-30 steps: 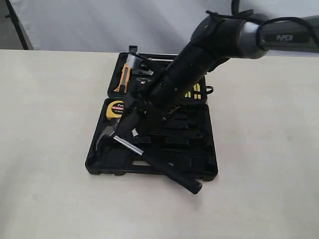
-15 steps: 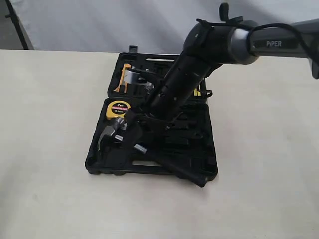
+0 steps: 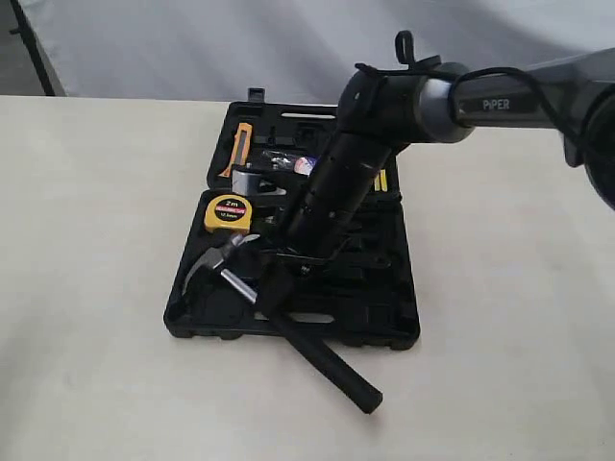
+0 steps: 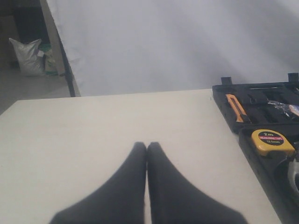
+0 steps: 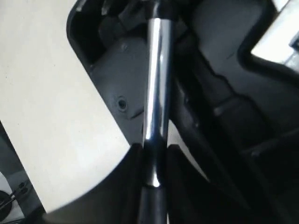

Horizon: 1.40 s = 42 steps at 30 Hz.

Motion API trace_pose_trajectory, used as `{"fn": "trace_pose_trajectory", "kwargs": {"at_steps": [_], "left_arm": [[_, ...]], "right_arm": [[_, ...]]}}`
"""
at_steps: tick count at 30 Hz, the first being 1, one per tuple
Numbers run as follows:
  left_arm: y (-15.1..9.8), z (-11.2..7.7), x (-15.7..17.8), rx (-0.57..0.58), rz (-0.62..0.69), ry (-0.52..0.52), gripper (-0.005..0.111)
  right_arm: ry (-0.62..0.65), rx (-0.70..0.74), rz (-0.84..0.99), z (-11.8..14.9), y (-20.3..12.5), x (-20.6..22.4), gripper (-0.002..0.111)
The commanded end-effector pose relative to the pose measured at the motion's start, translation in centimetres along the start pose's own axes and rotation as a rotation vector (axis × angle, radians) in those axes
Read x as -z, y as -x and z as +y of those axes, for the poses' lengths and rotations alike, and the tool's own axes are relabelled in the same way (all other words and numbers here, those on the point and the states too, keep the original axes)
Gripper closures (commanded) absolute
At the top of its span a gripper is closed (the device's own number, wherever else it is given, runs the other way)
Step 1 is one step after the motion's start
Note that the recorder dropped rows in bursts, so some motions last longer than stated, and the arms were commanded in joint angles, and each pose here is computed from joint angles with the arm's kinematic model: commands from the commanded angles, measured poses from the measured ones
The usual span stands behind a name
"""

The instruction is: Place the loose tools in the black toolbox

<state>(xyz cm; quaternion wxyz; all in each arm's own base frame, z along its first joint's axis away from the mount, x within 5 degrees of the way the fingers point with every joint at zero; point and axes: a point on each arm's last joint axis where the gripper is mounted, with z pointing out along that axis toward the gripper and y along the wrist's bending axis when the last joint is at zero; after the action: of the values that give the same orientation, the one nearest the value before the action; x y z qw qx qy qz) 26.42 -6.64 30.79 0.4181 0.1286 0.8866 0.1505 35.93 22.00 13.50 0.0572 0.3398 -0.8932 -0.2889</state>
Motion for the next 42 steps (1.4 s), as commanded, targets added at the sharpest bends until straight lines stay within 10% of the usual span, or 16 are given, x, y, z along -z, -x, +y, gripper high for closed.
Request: {"fn": "trace_pose_trajectory", "kwargs": {"at_steps": [1,11,16,31,42], "left_arm": [[-0.2,0.0,0.1,0.022,-0.007,-0.014,0.105],[-0.2,0.0,0.1,0.022,-0.007,-0.014,0.105],[-0.2,0.0,0.1,0.022,-0.007,-0.014,0.105],[-0.2,0.0,0.1,0.022,-0.007,-0.014,0.105],[-0.2,0.0,0.1,0.022,-0.007,-0.014,0.105]], "right_arm": [[-0.097,0.005,0.042,0.5,-0.1,-0.2,0.109],[-0.089,0.006,0.084,2.1,-0.3,-0.1,0.106],[-0.095,-0.011,0.079,2.1,-0.3,-0.2,0.067],[-0.455,0.031,0.046,4.3,0.8,-2.2,0.109],[-0.585,0.055,-0.104,7.5,0.8,2.8,0.109]]}}
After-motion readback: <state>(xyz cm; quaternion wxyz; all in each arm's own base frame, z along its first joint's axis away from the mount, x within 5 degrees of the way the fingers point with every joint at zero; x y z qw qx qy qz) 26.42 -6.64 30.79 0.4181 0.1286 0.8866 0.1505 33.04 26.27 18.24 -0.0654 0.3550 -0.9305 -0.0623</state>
